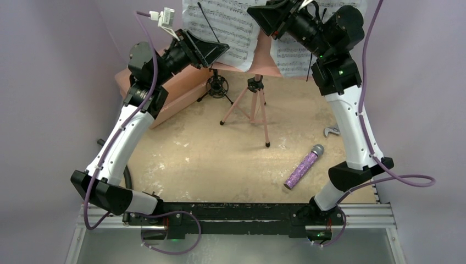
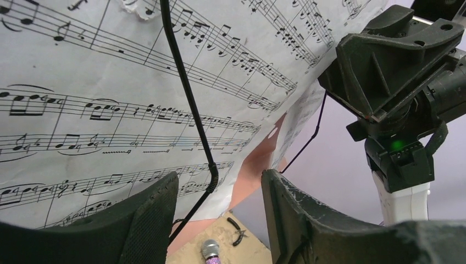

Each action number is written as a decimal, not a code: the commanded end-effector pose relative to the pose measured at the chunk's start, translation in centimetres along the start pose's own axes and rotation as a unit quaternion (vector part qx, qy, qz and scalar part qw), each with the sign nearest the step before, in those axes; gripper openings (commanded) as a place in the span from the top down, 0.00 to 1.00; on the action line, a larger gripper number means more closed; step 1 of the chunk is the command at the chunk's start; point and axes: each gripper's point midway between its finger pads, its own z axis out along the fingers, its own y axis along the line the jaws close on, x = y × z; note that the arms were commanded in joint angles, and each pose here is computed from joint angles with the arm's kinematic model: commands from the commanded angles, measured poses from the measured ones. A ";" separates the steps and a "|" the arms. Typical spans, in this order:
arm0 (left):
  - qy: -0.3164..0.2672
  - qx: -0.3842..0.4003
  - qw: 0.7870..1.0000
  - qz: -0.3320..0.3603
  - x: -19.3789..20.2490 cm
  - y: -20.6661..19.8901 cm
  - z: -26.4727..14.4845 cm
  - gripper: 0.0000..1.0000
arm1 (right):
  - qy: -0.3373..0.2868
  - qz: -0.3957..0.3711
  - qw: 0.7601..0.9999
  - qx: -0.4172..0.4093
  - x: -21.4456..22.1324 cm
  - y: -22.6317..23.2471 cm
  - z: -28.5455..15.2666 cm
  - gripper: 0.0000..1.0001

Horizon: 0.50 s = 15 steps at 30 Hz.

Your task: Set up the instrument practice props

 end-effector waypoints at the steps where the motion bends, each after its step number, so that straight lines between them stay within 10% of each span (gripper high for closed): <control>1: -0.024 0.009 1.000 0.006 -1.4 -2.0 -1.0 0.42 | -0.063 -0.031 0.998 0.000 -4.8 1.8 -1.4 0.71; 15: -0.040 -0.032 0.997 0.050 -2.3 -2.4 -3.2 0.30 | -0.103 -0.051 0.993 0.002 -6.7 3.8 -4.5 0.35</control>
